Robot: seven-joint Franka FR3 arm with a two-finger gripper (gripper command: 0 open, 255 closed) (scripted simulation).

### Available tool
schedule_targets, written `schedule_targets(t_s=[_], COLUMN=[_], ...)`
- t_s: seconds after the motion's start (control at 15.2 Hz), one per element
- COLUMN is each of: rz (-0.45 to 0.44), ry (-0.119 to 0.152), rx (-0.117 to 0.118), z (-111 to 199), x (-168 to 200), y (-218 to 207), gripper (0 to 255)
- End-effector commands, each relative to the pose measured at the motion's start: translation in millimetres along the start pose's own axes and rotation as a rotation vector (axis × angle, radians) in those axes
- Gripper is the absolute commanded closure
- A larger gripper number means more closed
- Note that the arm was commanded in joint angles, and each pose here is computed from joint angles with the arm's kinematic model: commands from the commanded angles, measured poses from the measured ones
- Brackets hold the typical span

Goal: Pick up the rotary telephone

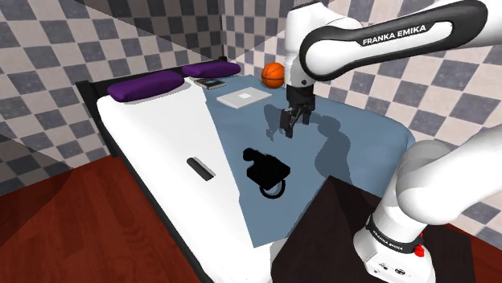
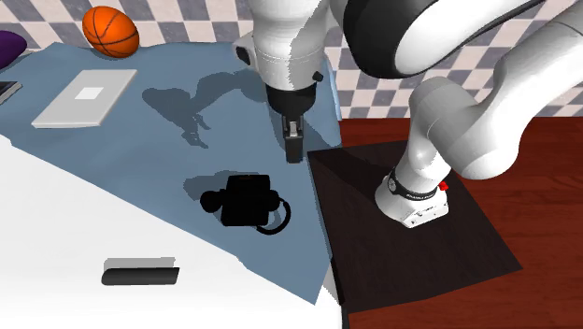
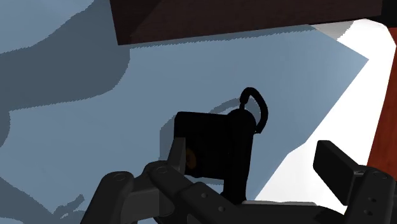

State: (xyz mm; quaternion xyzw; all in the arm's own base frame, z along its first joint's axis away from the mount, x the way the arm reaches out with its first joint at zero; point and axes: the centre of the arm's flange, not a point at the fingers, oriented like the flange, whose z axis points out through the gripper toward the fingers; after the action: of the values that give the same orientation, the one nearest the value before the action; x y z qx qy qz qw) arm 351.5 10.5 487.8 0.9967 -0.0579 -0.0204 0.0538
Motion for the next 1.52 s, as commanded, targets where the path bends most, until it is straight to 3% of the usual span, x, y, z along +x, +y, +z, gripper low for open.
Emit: schedule_targets(t_s=[0.0, 0.79, 1.45], rz=[0.005, 0.035, 0.036], ry=[0.000, -0.015, -0.015], rx=[0.003, 0.022, 0.023], z=[24.3, 154.1, 199.2], x=[16.8, 108.4, 113.6], y=[-4.8, -18.3, -23.3], gripper=[0, 0, 0])
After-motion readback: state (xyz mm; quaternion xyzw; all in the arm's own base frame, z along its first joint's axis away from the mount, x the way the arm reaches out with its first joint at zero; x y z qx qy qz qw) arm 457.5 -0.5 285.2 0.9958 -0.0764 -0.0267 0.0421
